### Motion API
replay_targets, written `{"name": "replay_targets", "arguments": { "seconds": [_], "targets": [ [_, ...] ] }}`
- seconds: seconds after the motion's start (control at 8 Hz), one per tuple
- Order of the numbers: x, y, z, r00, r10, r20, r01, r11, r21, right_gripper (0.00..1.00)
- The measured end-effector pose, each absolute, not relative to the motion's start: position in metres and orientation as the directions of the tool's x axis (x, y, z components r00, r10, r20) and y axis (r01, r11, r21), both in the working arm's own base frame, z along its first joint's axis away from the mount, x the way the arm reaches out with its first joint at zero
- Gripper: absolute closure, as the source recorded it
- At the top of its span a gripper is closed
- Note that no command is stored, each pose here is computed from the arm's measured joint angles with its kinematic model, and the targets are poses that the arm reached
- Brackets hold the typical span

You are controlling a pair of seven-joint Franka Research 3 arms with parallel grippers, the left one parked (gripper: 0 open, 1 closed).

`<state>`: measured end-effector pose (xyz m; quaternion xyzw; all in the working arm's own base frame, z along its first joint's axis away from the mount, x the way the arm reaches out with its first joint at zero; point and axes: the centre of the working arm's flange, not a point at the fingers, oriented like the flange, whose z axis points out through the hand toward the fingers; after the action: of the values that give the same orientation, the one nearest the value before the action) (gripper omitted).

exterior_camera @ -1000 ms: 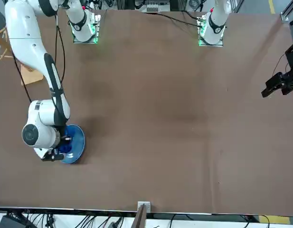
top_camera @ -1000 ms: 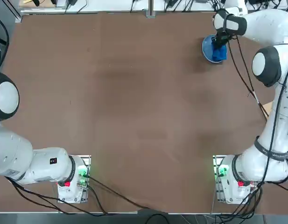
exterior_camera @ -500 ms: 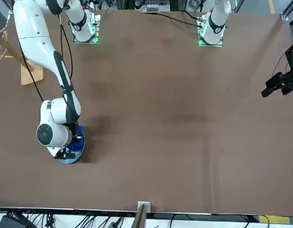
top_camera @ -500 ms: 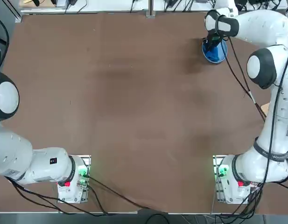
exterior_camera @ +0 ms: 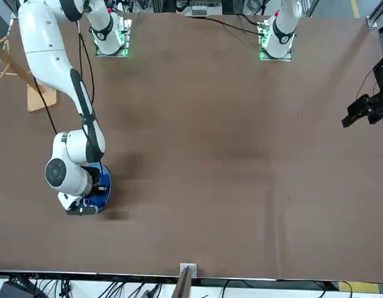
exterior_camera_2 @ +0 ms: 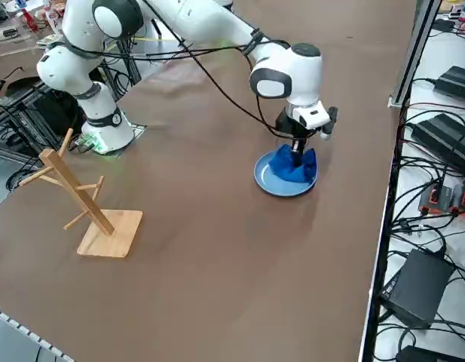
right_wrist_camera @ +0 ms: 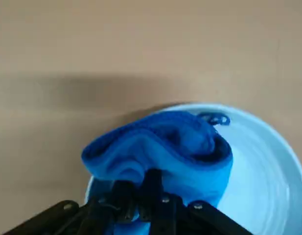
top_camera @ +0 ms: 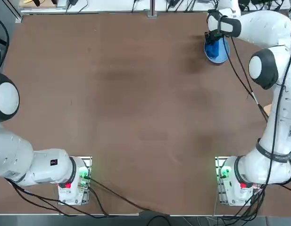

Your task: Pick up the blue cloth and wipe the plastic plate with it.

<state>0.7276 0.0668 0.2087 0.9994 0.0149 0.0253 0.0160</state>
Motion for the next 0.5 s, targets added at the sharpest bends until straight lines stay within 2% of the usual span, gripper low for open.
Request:
{"name": "replay_targets", "arguments": {
  "seconds": [0.5],
  "targets": [
    [0.734,0.016,0.205,0.994,0.083,0.067,0.080,-0.995,0.055,0.94]
  ]
}}
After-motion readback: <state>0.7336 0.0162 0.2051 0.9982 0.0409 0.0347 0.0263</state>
